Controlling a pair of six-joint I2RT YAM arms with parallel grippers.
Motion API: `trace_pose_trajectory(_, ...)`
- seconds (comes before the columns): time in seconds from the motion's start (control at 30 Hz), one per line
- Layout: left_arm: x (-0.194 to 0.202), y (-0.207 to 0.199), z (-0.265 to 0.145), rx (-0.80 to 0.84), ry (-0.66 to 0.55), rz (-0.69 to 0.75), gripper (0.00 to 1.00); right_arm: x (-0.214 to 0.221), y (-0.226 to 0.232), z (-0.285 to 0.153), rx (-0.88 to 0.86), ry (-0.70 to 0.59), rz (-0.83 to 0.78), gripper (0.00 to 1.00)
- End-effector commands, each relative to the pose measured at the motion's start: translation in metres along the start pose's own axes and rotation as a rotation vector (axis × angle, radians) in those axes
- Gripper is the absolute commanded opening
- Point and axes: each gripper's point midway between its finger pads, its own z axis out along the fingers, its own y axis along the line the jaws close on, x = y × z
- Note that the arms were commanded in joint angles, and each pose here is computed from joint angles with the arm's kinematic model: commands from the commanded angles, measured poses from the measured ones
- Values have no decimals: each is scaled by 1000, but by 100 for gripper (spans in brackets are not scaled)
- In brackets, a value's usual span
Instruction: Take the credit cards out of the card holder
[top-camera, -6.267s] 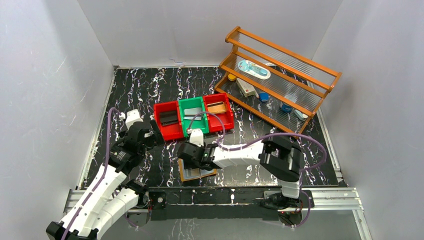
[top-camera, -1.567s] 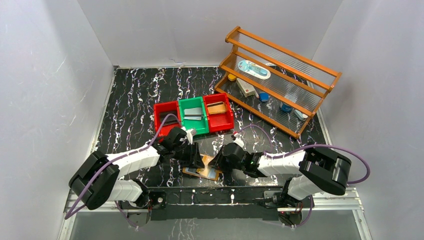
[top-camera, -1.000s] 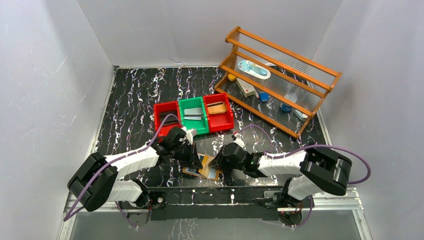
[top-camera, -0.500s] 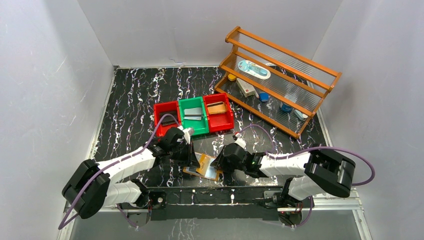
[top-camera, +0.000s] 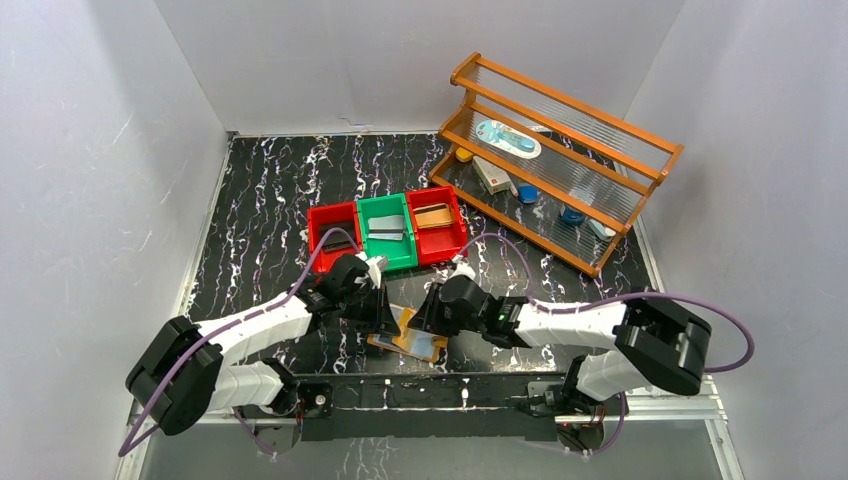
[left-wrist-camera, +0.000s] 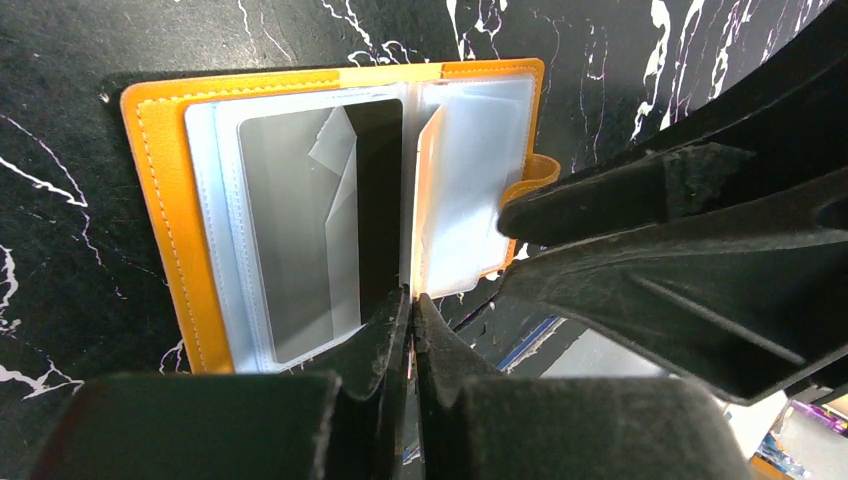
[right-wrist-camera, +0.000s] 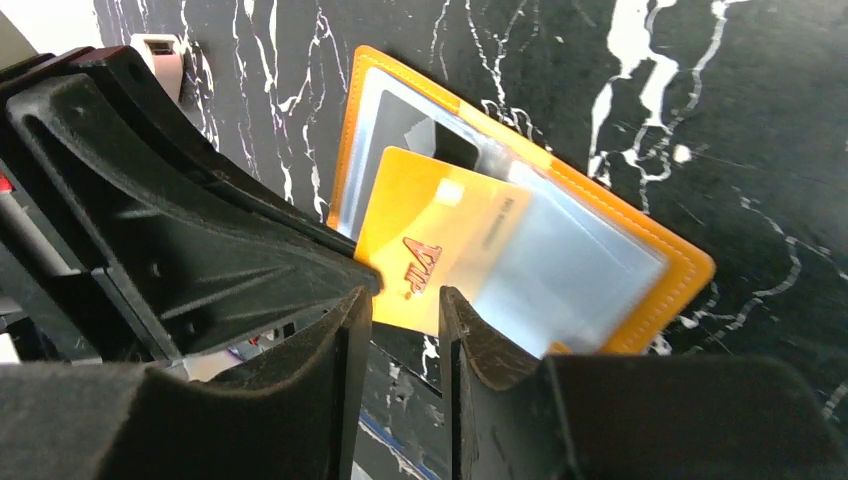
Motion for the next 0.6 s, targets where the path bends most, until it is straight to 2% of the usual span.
trace_pose_trajectory(0.0, -5, -11, -5, 30, -4, 25, 3, 1, 8, 13, 14, 19, 0, 39)
trace_pose_trajectory(0.13, -4, -16, -4, 59, 11, 30, 8, 10, -21, 18, 105, 28, 53, 38)
trace_pose_trajectory(0.33, -2, -19, 1, 82, 49, 47, 18, 18, -40, 17, 134, 33, 89, 36)
trace_pose_trajectory(0.47, -4, -21, 5, 87, 69, 57, 17, 19, -41, 17, 119, 35, 95, 36)
trace_pose_trajectory(0.57, -7, -20, 5, 72, 62, 62, 9, 17, -39, 16, 109, 24, 90, 36)
